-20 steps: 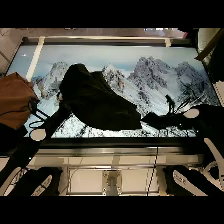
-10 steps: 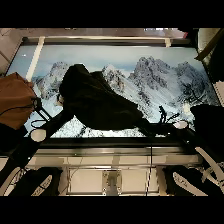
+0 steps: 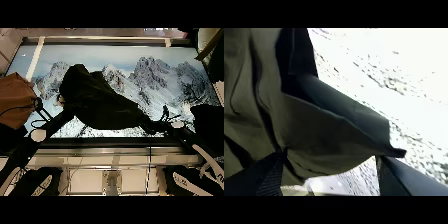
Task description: Fold the clothes and pants, and hang the long-sleeved shirts on hangers.
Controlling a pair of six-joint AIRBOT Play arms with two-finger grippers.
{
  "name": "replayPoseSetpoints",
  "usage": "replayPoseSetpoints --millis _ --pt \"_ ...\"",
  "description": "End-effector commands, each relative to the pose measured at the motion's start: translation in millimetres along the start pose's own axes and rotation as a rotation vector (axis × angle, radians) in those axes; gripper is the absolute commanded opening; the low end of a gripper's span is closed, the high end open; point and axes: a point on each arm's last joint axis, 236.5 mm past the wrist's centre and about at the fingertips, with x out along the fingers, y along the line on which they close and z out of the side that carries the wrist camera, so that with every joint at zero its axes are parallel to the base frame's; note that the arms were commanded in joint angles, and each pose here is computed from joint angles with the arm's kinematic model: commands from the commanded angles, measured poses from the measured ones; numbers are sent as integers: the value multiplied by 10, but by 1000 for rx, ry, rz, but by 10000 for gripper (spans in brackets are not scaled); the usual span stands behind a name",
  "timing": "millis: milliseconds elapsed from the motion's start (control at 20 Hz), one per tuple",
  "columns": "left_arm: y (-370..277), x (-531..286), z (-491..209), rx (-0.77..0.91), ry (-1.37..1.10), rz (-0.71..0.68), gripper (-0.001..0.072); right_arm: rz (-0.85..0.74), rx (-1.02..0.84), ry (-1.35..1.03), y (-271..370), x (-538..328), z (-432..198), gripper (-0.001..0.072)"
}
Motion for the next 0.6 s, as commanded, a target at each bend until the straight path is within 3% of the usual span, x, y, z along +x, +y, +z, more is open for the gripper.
replayPoseSetpoints --millis 0,50,150,250,550 --pt "-2 -2 5 1 -1 0 21 -6 -7 -79 47 -3 240 492" --pt "-1 -2 5 1 -1 0 21 5 -16 -99 125 -19 318 359" --pt "2 -3 7 14 -1 2 21 37 -39 -129 316 -61 458 -1" --pt "-88 -22 13 141 32 -6 20 89 -121 -139 615 -150 549 5" --pt "-798 -586 817 649 108 28 21 297 -713 -118 2109 -1331 268 4"
